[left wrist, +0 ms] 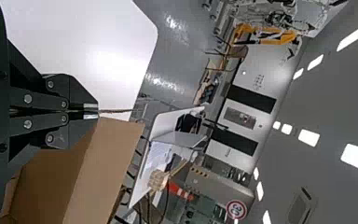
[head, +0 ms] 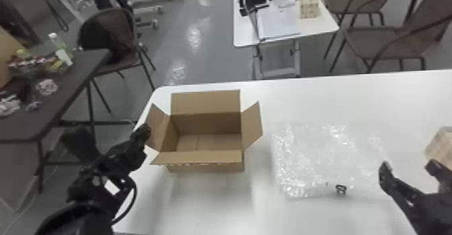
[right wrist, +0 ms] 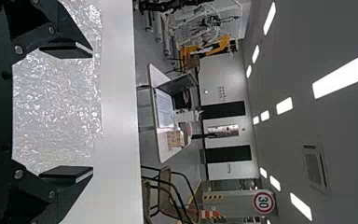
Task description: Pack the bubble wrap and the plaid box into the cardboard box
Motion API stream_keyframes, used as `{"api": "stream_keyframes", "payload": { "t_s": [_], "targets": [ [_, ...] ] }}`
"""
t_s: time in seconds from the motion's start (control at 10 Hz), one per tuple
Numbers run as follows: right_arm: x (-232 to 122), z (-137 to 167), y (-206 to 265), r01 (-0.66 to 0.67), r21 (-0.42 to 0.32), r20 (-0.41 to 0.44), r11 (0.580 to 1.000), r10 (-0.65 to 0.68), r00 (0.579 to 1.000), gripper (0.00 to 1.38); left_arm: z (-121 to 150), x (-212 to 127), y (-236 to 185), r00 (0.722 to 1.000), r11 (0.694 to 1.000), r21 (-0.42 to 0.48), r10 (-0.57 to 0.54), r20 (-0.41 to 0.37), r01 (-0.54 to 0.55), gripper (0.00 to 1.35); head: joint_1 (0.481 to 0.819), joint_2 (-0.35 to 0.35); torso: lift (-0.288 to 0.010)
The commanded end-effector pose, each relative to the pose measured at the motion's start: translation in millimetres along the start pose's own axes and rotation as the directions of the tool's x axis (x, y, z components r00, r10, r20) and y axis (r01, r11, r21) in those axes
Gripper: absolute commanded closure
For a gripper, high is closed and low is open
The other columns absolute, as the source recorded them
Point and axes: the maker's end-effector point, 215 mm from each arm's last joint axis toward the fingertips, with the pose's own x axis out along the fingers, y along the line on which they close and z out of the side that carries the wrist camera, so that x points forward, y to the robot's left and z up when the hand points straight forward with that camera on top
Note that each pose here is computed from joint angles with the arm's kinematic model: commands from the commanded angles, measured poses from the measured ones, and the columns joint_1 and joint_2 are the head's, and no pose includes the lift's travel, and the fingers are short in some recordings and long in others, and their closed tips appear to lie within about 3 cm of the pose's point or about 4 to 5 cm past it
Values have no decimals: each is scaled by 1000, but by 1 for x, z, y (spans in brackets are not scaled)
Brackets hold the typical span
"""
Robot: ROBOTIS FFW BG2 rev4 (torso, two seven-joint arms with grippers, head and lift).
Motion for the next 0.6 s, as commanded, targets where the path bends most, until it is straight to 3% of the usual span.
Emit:
{"api": "stream_keyframes", "payload": {
  "t_s": [0.0,0.3,0.5],
  "targets": [
    [0,-1,0,0,3,-3,1000,0,1000,381,8,-8,-2,999,999,22,24,26,-24,1217,695,278,-102],
    [-1,-2,0,-1,7,-9,1000,1,1000,386,-12,-30,-6,992,994,6,111,65,-111,1217,695,291,-102],
    [-2,-1,-1,-1,2,-11,1000,1,1000,386,-48,-71,-12,966,969,-105,235,104,-225,1217,695,290,-102]
  ]
}}
